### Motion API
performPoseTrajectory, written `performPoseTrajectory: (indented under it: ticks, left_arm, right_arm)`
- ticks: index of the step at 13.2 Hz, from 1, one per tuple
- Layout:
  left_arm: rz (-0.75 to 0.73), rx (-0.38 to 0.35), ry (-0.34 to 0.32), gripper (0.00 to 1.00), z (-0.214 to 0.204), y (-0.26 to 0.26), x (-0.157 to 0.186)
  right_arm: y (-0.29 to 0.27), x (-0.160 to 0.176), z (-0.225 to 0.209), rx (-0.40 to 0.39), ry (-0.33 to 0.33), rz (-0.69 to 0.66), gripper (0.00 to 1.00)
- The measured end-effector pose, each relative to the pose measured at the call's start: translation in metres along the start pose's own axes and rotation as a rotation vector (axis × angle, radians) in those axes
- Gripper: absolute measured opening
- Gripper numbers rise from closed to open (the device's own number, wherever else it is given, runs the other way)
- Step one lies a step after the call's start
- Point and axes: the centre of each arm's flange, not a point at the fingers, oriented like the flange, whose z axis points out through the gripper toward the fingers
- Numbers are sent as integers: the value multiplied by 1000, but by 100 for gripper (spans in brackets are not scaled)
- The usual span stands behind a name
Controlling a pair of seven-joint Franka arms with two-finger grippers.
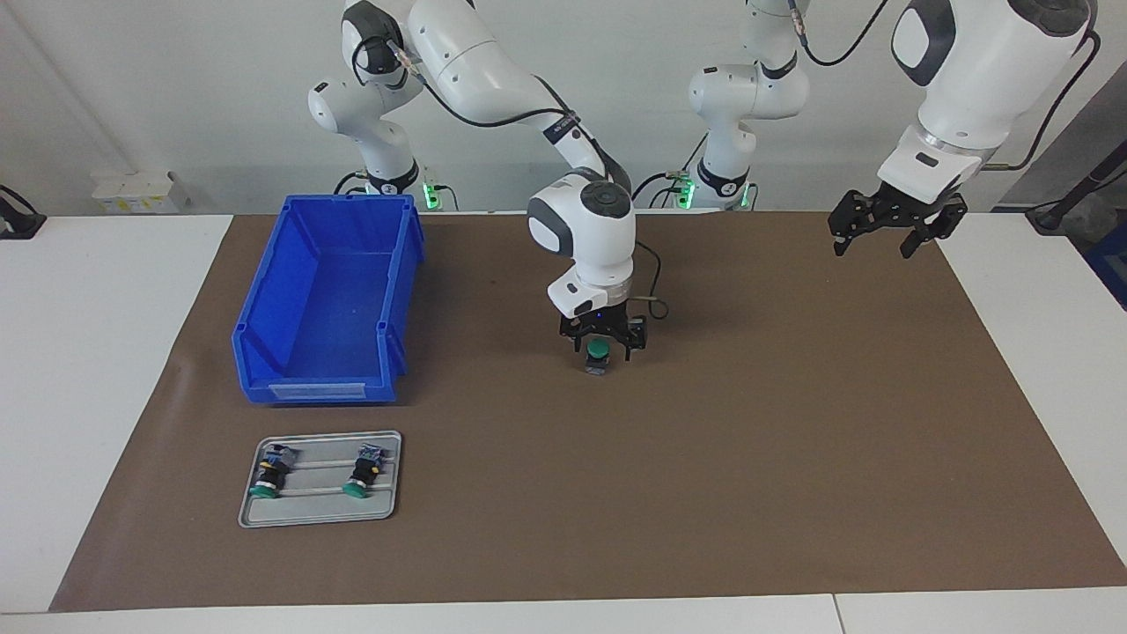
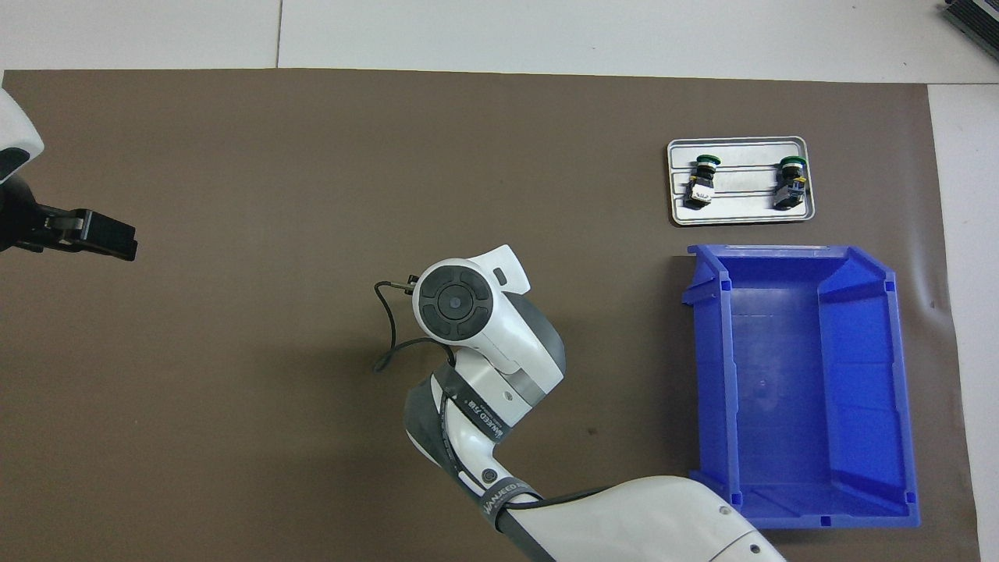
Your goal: Place and press button with both arms
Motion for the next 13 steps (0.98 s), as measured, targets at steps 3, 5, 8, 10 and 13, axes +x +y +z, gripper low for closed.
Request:
performPoseTrajectory:
  ticks: [3,5,8,10,13]
  left_arm:
    - [-8,0,0,100,0,-5,0]
    - [-8,0,0,100,0,-5,0]
    - [-8,0,0,100,0,-5,0]
    - [-8,0,0,100,0,-5,0]
    - [-8,0,0,100,0,-5,0]
  right_arm:
    - [2,1,3,-5,-2,3,68]
    - [4,4,4,-6,0,7,45]
    - [9,13,3,-6,8,20,43]
    - [16,32,-6,0,29,45,43]
    - [61,95,-70,2,65,21,43]
